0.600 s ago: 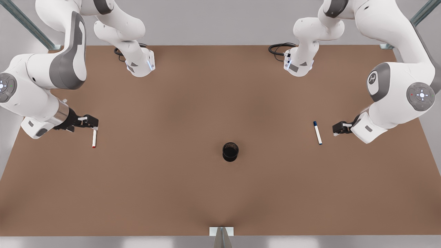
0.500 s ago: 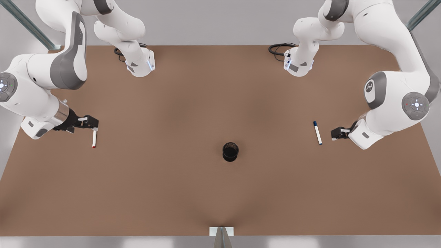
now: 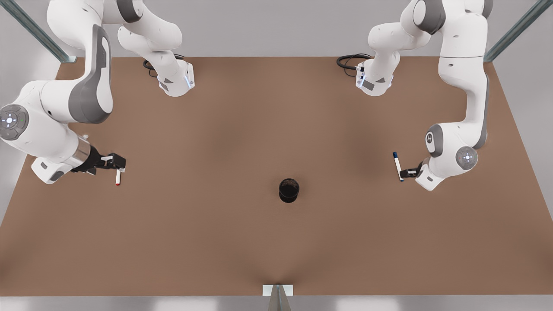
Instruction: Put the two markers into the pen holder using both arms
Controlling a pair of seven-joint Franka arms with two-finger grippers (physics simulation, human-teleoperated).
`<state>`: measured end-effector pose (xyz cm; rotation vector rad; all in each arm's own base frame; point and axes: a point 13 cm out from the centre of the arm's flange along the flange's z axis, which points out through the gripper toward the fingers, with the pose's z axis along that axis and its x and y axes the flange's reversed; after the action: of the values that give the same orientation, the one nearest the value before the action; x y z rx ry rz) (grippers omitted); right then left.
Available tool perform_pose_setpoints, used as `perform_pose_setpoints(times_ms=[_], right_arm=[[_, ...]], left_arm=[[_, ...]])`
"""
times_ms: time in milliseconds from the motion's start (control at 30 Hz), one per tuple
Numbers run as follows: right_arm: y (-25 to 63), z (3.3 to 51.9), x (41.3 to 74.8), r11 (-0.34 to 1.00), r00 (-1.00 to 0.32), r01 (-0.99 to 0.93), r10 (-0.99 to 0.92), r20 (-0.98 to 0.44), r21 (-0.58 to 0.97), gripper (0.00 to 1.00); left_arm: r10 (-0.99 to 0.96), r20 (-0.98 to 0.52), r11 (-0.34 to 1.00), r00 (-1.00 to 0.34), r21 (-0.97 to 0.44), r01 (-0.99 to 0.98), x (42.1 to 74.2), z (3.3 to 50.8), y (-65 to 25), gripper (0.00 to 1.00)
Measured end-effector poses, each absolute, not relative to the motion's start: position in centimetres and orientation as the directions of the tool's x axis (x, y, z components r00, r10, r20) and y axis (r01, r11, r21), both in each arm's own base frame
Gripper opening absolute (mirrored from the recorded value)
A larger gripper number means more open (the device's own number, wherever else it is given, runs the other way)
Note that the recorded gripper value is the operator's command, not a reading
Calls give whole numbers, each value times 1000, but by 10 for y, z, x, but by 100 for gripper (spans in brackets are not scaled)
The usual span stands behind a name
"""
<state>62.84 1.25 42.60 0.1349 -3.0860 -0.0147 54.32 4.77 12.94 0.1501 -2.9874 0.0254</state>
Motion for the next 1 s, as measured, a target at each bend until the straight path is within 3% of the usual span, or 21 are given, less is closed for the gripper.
perform_pose_setpoints(times_ms=[200,433,500,567,833,1000], right_arm=[[-29,275,641,1000,-984,-24,-26,177,13,100],[-77,165,626,999,-971,45,41,234,10,100],[-86,143,621,998,-969,58,54,240,10,100],[-100,129,615,997,-969,80,76,237,9,100],[-159,86,601,991,-971,134,129,201,8,100],[-175,75,592,995,-975,103,100,198,4,97]], left_arm=[[-100,64,995,-993,-9,-100,542,98,49,99],[-100,34,995,-994,-8,-100,547,76,51,98],[-99,35,995,-994,-7,-99,546,68,51,93],[-98,29,995,-995,-7,-98,548,65,51,72],[-108,26,994,-994,-6,-108,546,59,59,67],[-107,41,994,-993,-6,-107,542,48,59,53]])
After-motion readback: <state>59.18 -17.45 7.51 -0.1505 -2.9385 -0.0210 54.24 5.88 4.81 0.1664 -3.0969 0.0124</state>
